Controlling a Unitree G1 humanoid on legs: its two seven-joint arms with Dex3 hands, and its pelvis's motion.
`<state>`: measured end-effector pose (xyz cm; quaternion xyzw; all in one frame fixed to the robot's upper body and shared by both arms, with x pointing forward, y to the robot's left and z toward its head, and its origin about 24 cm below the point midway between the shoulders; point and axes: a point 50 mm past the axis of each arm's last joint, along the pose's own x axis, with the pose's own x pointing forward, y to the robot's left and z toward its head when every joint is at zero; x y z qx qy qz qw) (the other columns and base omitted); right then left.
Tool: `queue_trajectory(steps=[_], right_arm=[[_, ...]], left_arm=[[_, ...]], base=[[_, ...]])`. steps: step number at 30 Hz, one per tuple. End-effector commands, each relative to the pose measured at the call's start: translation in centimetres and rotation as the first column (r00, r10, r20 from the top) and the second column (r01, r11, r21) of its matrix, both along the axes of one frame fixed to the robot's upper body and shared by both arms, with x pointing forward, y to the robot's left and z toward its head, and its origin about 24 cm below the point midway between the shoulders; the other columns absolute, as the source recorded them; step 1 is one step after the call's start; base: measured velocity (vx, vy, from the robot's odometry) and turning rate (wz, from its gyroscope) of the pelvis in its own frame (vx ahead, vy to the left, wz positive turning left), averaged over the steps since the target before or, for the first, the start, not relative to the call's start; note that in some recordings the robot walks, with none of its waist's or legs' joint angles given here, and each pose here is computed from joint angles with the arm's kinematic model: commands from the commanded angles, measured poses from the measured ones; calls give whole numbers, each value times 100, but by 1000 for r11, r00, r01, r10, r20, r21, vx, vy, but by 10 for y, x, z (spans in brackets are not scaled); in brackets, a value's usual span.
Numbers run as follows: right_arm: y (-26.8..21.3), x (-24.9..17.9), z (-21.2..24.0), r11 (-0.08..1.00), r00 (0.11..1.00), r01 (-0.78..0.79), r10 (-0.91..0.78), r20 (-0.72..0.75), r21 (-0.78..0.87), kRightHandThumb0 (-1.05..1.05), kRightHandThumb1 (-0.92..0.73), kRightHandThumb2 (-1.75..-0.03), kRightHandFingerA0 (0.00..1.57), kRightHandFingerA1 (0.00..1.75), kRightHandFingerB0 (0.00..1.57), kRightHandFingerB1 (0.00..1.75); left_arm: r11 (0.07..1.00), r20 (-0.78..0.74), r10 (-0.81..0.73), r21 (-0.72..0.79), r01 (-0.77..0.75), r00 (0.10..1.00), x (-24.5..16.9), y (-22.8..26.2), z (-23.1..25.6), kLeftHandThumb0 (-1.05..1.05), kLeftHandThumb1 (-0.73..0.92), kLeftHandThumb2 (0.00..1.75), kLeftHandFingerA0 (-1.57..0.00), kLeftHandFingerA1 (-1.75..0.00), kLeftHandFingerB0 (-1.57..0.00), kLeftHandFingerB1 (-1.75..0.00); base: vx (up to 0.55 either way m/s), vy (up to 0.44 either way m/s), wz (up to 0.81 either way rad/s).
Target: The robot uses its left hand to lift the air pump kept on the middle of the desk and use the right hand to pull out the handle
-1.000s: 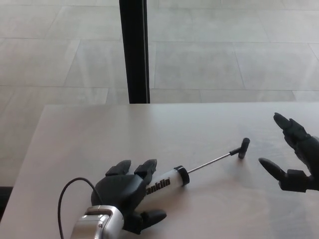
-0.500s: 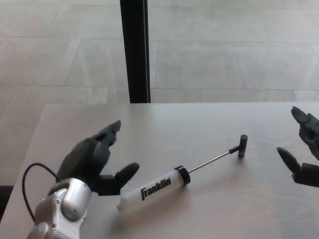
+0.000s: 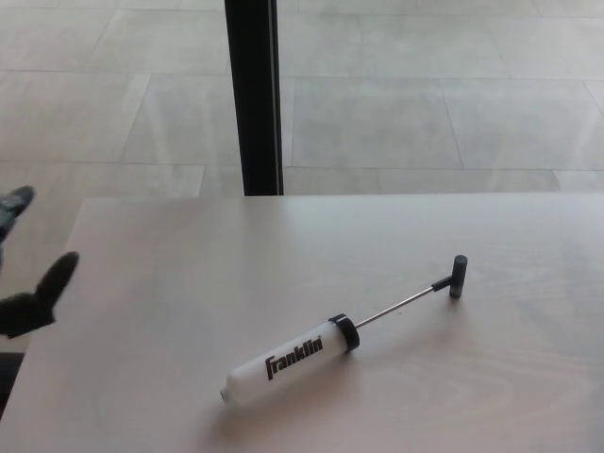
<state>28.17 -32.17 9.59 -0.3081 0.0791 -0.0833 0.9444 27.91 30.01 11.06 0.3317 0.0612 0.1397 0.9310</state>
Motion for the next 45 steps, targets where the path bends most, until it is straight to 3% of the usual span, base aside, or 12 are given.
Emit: queue_trajectory(steps=[1, 7, 8, 10, 13, 21, 24, 29, 30, 40, 44, 45], right_arm=[[-179, -153, 61, 806, 793, 592, -584, 175, 9, -105, -66, -103, 0, 18, 0, 0], [-206, -222, 56, 624, 606, 773, -780, 158, 116, -105, -63, -102, 0, 18, 0, 3], [-208, -230, 52, 593, 578, 796, -804, 141, 121, -105, -64, -102, 0, 16, 0, 5], [-209, -242, 41, 529, 519, 843, -848, 112, 97, -103, -64, -102, 0, 17, 9, 3], [-205, -251, 24, 511, 497, 846, -859, 118, 154, -101, -62, -101, 0, 22, 8, 4], [-189, -266, -34, 332, 342, 913, -940, 0, 235, -86, -76, -63, 0, 0, 1, 30], [-178, -266, -56, 309, 340, 888, -940, -33, 340, -95, -67, -102, 0, 18, 12, 3], [-167, -271, -78, 290, 348, 886, -932, -105, 361, -98, -66, -96, 0, 20, 14, 6], [-167, -270, -79, 289, 349, 884, -931, -108, 366, -93, -65, -100, 0, 19, 13, 12], [-164, -261, -78, 451, 493, 852, -862, -120, 266, -79, -76, -63, 16, 42, 8, 24], [-155, -257, -86, 505, 557, 810, -822, -121, 298, -78, -58, -92, 9, 48, 6, 29], [-155, -257, -87, 501, 556, 811, -821, -131, 301, -74, -55, -95, 3, 47, 7, 28]], left_arm=[[496, 44, 793, -626, -601, 608, -256, 207, -18, -89, 60, 100, -3, -37, -4, -27], [155, -191, 925, -600, -785, 328, -348, 200, -68, -80, 61, 103, -3, -49, -1, -26], [124, -203, 931, -607, -785, 304, -353, 197, -71, -82, 76, 66, -11, -49, -8, -28], [143, -219, 924, -563, -814, 314, -358, 191, -73, -38, 48, 107, -3, -53, 0, -50], [132, -284, 906, -517, -846, 315, -360, 183, -88, -75, 82, 65, -16, -52, -22, -34], [4, -512, 828, -405, -914, 230, -376, 148, -139, -75, 63, 91, -23, -54, -20, -47], [-13, -545, 815, -359, -933, 199, -381, 141, -146, -81, 66, 70, -38, -56, -31, -40], [3, -544, 811, -364, -931, 215, -383, 141, -145, -76, 63, 102, -34, -59, -16, -45], [0, -547, 809, -367, -930, 216, -383, 140, -147, -76, 78, 64, -32, -45, -28, -33], [84, -608, 754, -288, -954, 249, -398, 130, -149, -74, 80, 64, -40, -49, -30, -36], [131, -620, 731, -283, -950, 286, -397, 130, -149, -68, 62, 103, -35, -60, -14, -44], [113, -621, 735, -283, -952, 272, -396, 130, -150, -73, 80, 65, -35, -44, -28, -33]], base=[[0, 0, 0], [0, 0, 0], [0, 0, 0], [0, 0, 0], [0, 0, 0], [0, 0, 0], [0, 0, 0], [0, 0, 0], [0, 0, 0], [0, 0, 0], [0, 0, 0], [0, 0, 0]])
